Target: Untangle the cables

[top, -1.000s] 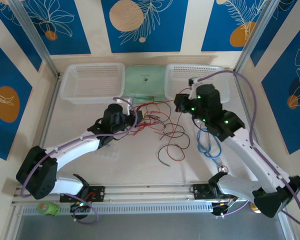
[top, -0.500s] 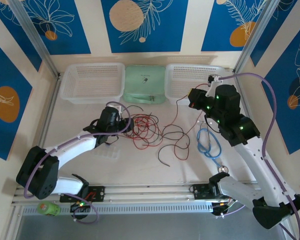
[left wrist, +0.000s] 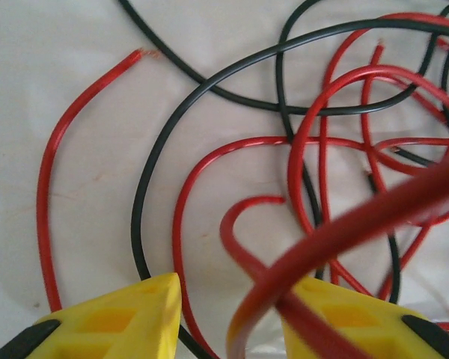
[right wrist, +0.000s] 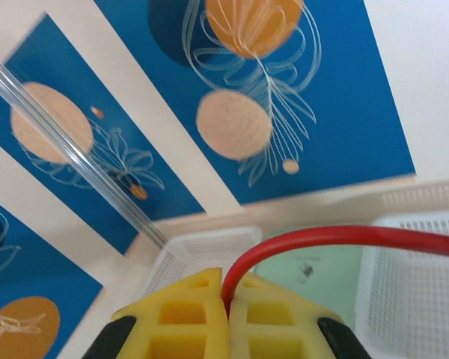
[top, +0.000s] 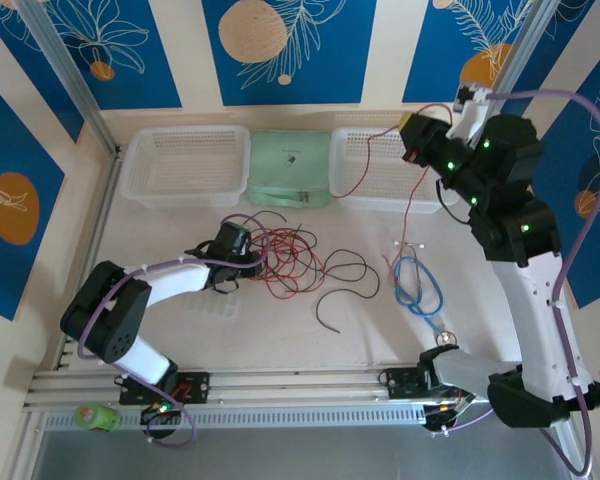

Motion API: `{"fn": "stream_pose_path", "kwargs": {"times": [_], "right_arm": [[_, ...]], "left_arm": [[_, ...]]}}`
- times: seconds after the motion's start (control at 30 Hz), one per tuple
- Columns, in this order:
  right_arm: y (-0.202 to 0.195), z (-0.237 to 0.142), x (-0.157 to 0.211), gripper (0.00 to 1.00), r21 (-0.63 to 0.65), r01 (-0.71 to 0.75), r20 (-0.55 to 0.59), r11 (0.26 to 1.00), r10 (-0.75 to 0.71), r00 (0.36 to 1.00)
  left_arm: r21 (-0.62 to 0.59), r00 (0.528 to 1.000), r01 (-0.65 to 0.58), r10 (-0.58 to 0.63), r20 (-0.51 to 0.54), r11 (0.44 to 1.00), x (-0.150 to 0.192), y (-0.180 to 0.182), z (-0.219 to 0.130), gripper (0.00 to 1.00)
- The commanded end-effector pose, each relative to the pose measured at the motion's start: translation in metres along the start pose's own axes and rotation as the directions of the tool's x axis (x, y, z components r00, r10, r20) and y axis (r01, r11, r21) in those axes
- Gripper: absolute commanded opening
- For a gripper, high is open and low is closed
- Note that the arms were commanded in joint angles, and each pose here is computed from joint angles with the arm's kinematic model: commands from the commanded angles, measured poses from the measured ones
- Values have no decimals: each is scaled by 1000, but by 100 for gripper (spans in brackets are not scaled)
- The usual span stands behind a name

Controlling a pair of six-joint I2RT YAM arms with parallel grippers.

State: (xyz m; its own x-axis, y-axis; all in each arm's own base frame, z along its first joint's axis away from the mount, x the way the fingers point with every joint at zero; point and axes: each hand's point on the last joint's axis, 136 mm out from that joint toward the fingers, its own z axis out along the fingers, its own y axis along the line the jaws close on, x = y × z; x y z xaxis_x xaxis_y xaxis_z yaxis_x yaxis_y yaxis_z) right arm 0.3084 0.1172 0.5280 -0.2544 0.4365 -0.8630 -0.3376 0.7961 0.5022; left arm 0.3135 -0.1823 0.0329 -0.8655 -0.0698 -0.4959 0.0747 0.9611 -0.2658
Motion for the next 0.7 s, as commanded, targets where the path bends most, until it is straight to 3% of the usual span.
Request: {"fn": "stream_pose_path", "kwargs": {"times": [0.0,0.13,0.27,0.47,0.5,0.67], "right_arm": [[17,0,-28,0,-51,55,39,997,-53,998],[25,6,-70,0,-62,90,130,994,-81,988],[22,24,-107,0,-82,97,190,992,-80,979],[-5,78,-131,0,-96,118,190,988,-99,977],[-11,89,-132,0,-99,129,186,987,-109,977],[-55,151,-118,0,-109,174,157,979,-156,975]], "left_arm": [[-44,1000,26,-26,3,999,-3,8,2,39],[-36,1000,24,-24,-2,999,-3,7,2,44],[9,1000,9,-9,-5,1000,-4,-3,2,62],[104,1000,-27,26,3,994,-7,-22,-5,86],[118,999,-34,34,5,992,-7,-25,-7,99],[188,997,-78,75,24,979,-11,-44,-21,100]]}}
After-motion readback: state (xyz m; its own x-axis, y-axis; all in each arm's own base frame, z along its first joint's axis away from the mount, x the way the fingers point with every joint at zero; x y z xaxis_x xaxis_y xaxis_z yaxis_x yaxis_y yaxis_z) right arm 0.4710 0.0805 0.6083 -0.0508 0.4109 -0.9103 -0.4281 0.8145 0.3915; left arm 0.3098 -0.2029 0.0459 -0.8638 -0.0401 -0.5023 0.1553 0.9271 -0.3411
